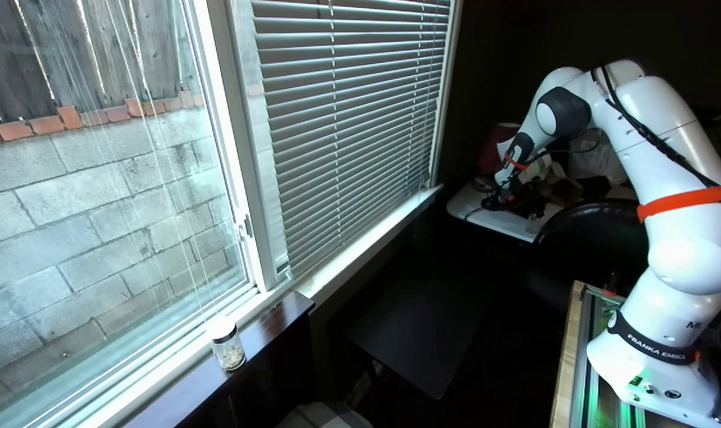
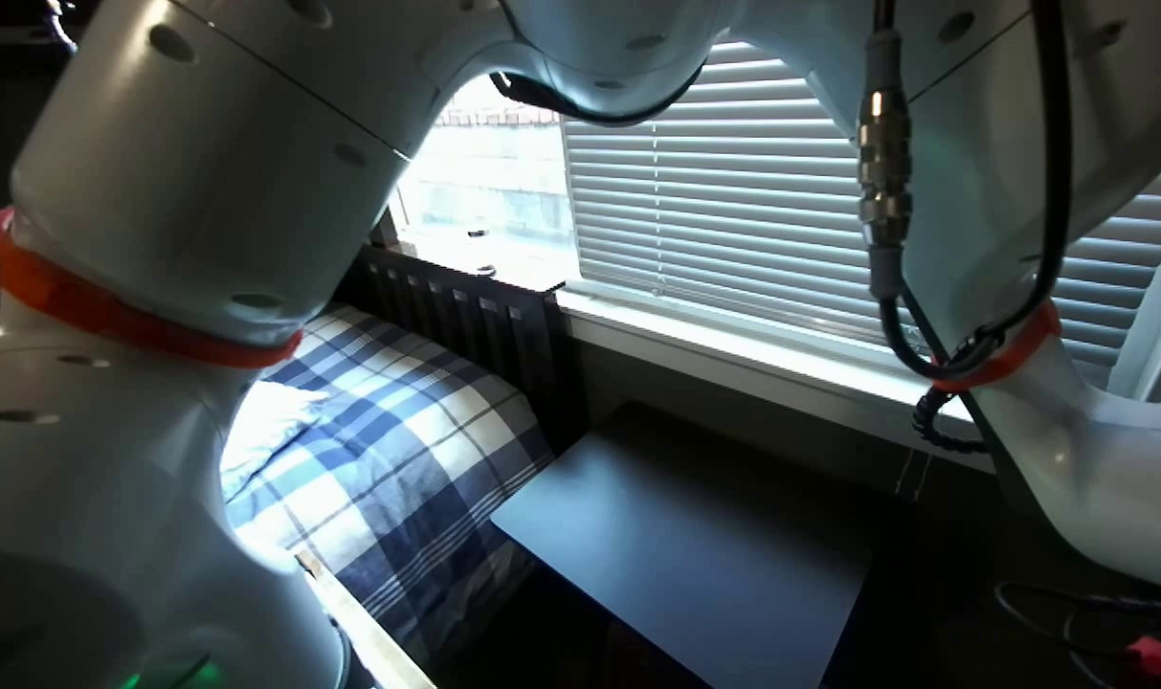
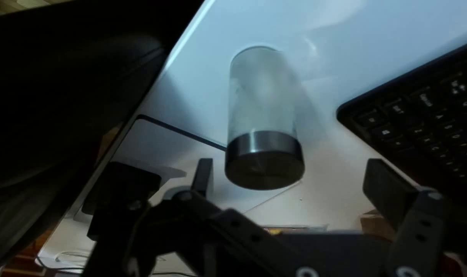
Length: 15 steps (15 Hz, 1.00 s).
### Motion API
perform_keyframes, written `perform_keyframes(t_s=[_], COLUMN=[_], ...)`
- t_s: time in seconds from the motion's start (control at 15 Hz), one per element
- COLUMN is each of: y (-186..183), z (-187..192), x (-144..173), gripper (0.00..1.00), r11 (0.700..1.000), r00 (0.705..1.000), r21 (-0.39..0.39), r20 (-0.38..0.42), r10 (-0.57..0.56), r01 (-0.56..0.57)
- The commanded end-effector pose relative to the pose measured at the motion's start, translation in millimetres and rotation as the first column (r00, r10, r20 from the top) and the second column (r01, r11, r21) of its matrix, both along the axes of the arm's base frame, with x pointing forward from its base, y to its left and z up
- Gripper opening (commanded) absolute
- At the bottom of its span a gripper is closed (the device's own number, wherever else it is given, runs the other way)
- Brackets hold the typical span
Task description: Move the silver object to the left
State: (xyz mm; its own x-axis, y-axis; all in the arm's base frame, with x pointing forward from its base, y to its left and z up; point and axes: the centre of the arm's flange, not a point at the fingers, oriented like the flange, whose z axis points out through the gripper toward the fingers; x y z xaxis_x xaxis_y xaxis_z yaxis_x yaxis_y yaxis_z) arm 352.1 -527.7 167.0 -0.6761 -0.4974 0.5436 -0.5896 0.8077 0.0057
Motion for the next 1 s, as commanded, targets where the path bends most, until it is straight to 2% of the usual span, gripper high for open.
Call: perform_keyframes(t_s=[0.0,0.07,0.13,0.2,0.27,0.47,0.67,0.8,0.93], y=[-4,-2,-2,-2,-2,-3,4,15,34], z=[-18,-20,-22,-23,-24,-23,-7,10,37], x=[6,6,5,6,7,9,6,3,-7], gripper=[1.00,0.94,0.74,0.69,0.69,0.45,0.24,0.24,0.24], r11=[0.998,0.997,0.997,0.997,0.996,0.996,0.997,0.999,0.992], r00=[0.997,0.996,0.995,0.995,0.994,0.994,0.996,0.999,0.995], r21=[0.006,0.014,0.009,0.011,0.008,0.007,0.023,0.038,0.094], r20=[-0.046,-0.059,-0.062,-0.065,-0.065,-0.062,-0.059,-0.048,-0.043], r10=[-0.067,-0.073,-0.077,-0.081,-0.084,-0.086,-0.066,-0.022,0.094], r01=[0.067,0.074,0.078,0.082,0.085,0.087,0.067,0.024,-0.089])
